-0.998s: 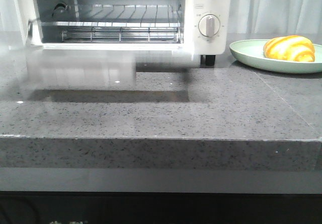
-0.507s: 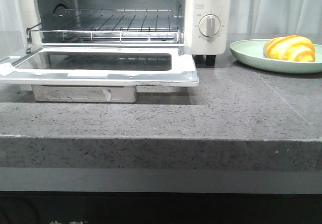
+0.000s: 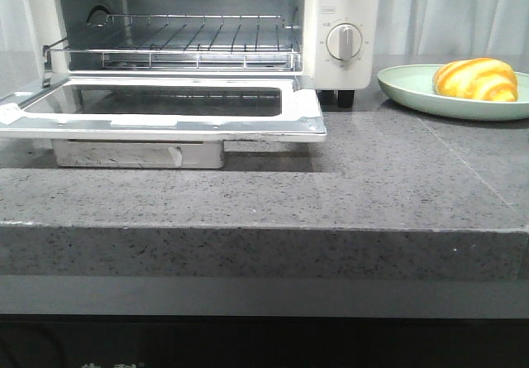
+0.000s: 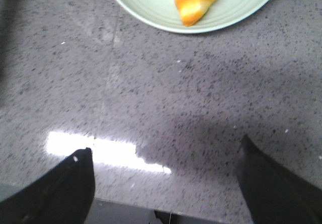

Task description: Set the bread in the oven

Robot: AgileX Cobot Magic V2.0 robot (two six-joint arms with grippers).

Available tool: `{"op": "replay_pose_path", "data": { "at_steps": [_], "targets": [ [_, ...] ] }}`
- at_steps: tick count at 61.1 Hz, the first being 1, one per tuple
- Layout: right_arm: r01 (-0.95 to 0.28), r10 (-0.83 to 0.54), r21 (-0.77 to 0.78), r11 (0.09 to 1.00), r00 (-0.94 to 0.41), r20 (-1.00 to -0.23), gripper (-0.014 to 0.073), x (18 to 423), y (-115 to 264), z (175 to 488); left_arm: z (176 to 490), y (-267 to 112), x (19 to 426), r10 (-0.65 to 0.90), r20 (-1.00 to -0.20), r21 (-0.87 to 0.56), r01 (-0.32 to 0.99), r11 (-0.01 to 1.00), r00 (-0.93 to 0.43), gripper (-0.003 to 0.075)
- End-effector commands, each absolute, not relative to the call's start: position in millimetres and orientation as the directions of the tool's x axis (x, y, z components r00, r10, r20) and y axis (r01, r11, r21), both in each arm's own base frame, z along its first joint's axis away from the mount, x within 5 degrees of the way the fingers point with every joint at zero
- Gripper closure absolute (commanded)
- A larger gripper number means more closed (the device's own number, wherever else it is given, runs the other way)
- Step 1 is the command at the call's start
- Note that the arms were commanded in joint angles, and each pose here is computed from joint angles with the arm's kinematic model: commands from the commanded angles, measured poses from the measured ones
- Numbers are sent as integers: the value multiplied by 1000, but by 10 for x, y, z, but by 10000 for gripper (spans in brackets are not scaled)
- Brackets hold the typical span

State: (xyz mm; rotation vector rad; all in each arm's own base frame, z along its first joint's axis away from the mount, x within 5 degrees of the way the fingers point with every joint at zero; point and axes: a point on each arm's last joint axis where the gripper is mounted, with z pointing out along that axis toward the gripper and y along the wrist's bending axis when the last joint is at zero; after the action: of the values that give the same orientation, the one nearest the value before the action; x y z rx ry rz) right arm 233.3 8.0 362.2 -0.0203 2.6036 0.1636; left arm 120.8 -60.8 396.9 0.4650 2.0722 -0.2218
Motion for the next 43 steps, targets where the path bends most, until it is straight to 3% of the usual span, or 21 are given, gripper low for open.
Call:
{"op": "replay_pose_path", "data": {
  "at_steps": [1,18,43],
  "targets": [
    [-14,38,91,996,-841,-540,4,2525,35,3733,4106,-608,1208,192,-899,16,410,912,-394,741],
    [-4,44,95,995,-869,-493,4,3119,24,3585,4106,-608,1208,192,-899,16,410,912,-394,741],
    [5,68,132,991,-875,-480,4,3674,42,3305,4106,-609,1208,191,-899,14,411,912,-394,741]
  ]
}}
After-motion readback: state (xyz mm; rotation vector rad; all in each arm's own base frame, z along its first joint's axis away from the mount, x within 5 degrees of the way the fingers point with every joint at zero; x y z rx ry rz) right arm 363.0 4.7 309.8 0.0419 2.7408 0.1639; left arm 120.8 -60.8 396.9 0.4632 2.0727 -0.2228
